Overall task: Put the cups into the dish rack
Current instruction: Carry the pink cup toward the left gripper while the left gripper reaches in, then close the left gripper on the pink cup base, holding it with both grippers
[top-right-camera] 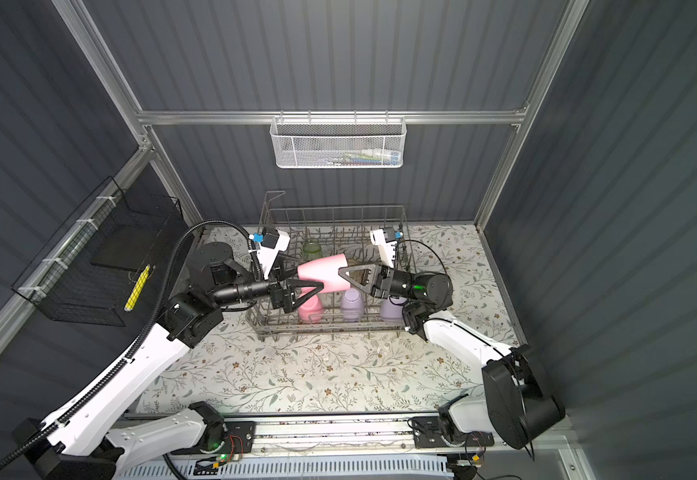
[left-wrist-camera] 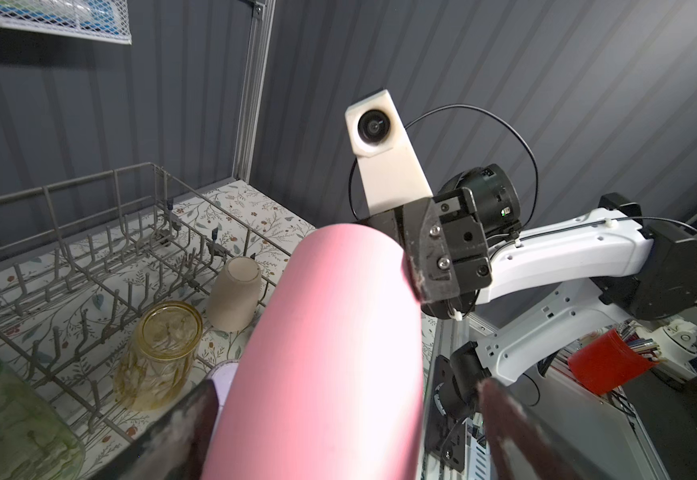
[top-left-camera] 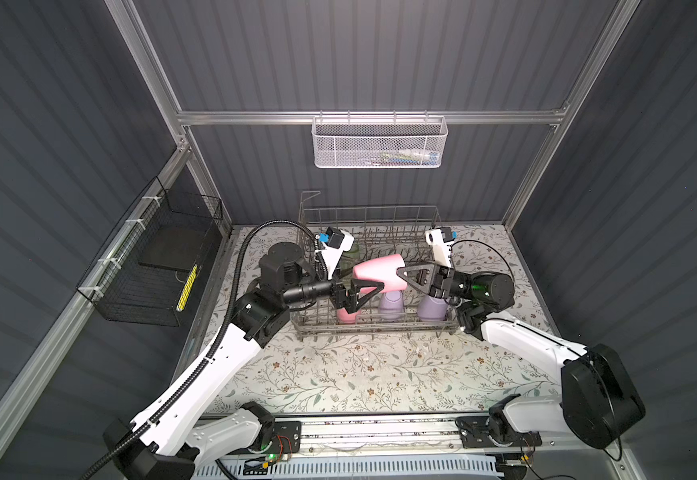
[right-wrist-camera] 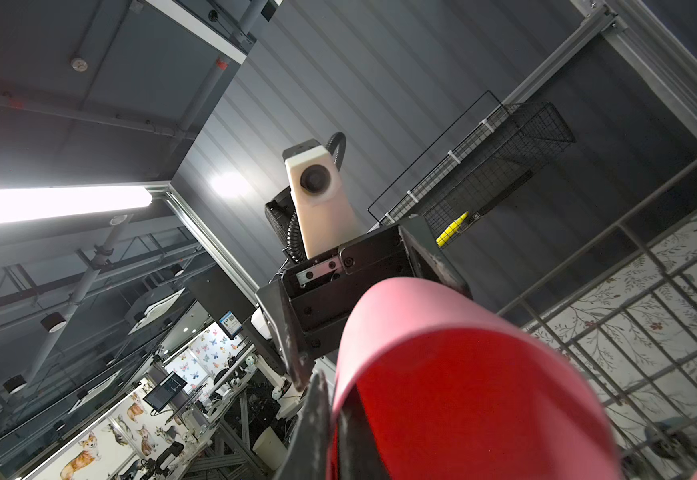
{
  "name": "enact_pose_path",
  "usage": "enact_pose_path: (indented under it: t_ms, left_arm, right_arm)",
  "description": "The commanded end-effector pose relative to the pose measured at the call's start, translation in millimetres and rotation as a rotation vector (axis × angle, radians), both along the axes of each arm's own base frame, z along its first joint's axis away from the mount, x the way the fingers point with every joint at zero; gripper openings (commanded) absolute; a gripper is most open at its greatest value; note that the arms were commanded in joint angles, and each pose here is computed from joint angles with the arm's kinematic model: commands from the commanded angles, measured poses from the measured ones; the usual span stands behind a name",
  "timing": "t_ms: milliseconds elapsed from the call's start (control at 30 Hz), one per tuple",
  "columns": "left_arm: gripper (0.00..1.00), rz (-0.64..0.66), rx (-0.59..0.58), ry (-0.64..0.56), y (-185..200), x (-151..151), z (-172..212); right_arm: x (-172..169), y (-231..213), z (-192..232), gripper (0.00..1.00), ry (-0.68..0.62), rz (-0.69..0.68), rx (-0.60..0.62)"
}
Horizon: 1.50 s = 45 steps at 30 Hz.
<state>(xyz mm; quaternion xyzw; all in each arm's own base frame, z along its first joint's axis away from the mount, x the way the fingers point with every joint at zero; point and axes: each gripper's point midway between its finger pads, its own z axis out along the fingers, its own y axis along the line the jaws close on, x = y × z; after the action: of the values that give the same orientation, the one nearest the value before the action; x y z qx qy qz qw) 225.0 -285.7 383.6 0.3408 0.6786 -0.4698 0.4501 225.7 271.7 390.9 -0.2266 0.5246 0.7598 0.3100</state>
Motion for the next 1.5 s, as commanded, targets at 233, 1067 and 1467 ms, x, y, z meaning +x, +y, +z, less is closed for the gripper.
enact_pose_path:
  t_ms: [233,1067,1467]
  left_arm:
    - [0.79,-0.041,-0.057,0.035,2,5,-2]
    - [0.76,-0.084,-0.083,0.07,-3,8,-9]
    - [0.78,-0.088,-0.087,0.079,-5,10,-12]
  right_arm:
    - [-6,-5,10,0.0,-0.056,0.007,0.024]
    - [3,-1,13,0.0,-0.051,-0.011,0.039]
    - [12,3,12,0.0,-0.034,-0.014,0.041]
